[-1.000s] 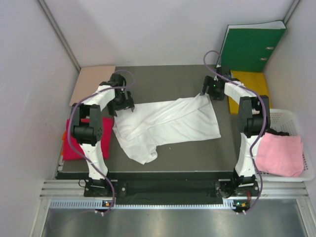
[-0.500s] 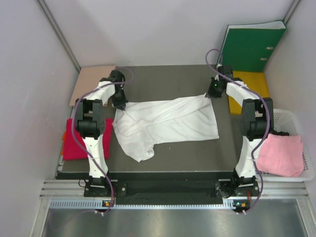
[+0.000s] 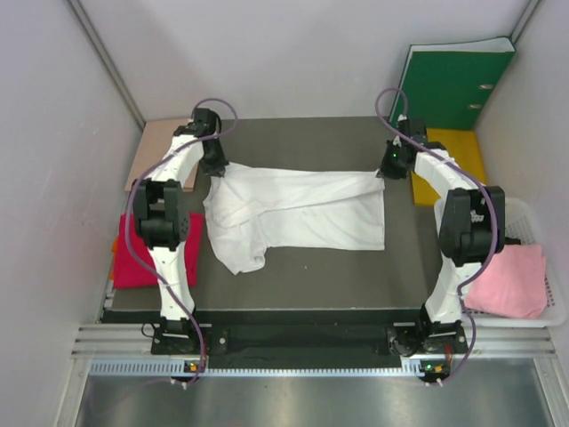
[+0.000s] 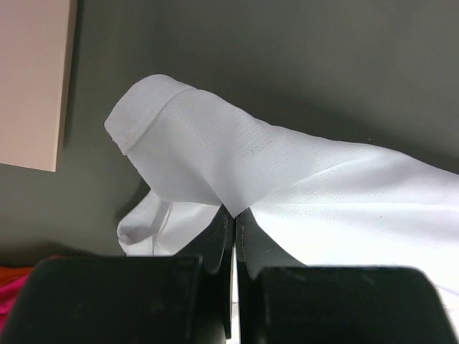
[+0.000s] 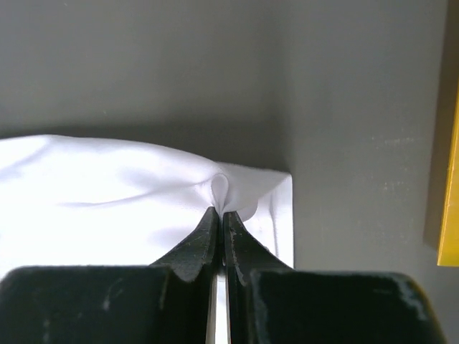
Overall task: Fold and stack the t-shirts
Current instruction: Fold the flattened tshirt in 1/3 of the way
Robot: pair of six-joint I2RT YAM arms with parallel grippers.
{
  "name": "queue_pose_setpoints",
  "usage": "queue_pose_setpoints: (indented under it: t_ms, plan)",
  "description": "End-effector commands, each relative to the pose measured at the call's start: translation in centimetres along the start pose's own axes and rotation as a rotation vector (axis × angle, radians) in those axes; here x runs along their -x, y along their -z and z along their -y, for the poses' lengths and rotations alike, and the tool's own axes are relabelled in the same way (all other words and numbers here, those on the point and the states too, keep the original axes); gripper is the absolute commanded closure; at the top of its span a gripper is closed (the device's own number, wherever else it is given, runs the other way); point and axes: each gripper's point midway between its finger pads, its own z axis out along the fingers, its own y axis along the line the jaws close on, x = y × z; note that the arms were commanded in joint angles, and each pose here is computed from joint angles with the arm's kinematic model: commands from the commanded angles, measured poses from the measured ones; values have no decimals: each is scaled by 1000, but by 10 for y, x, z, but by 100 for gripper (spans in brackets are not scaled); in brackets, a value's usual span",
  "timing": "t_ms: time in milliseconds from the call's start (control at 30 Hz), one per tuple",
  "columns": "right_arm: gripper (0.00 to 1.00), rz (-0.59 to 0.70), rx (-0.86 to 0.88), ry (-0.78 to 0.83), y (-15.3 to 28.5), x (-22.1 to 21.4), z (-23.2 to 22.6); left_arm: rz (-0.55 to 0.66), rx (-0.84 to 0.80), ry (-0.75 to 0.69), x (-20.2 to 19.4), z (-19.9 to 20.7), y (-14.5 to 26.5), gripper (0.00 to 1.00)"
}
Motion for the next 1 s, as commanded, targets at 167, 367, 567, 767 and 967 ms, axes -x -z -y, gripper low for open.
queue_pose_setpoints:
  t_ms: [167, 367, 567, 767, 967]
  plan:
    - [53, -107, -23, -43, -33, -32, 18, 97, -38, 13, 53, 6, 4, 59]
    - [34, -69, -9, -68, -23, -28, 13, 54, -27, -7, 51, 5, -8, 1]
    - [35, -47, -11, -78, -14, -25, 13, 95, -21, 18, 53, -16, 0, 3]
    - [37, -42, 17, -140, -28, -32, 11, 74, -10, 49, 58, -40, -21, 22]
    - [40, -16, 105, -231, -50, -25, -6, 69, -46, 48, 66, -38, -32, 24]
